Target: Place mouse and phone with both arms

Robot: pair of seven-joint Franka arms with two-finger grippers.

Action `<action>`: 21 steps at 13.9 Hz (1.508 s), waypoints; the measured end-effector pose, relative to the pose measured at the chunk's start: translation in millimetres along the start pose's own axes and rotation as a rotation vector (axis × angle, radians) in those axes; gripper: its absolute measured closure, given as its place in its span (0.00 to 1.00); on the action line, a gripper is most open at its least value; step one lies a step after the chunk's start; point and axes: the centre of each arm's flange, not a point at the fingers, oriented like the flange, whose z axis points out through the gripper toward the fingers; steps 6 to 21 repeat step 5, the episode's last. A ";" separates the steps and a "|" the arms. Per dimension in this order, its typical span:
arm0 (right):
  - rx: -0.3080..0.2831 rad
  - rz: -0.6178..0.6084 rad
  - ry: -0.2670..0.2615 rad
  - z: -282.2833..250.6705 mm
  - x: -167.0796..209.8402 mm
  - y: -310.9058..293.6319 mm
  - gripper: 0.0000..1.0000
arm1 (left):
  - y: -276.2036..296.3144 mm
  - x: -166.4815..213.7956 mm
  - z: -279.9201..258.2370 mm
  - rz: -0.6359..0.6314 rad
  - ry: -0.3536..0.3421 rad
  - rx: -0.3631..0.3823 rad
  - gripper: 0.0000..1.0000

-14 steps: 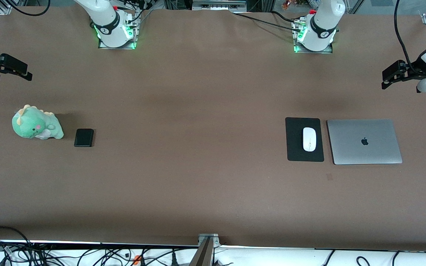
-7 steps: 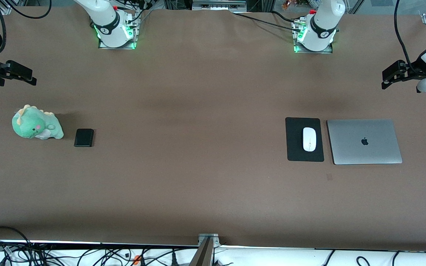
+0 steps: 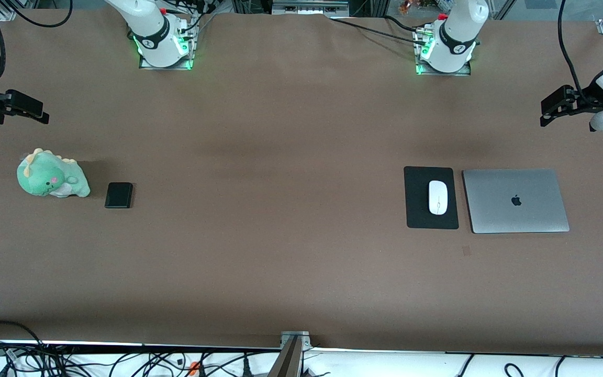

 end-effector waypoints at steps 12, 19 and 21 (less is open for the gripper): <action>-0.008 0.001 0.000 -0.1 0.0 1.0 0.00 | 0.0 0.0 0.0 0.000 0.000 0.000 0.00; -0.008 0.001 0.000 -0.1 0.0 1.0 0.00 | 0.0 0.0 0.0 0.000 0.000 0.000 0.00; -0.008 0.001 0.000 -0.1 0.0 1.0 0.00 | 0.0 0.0 0.0 0.000 0.000 0.000 0.00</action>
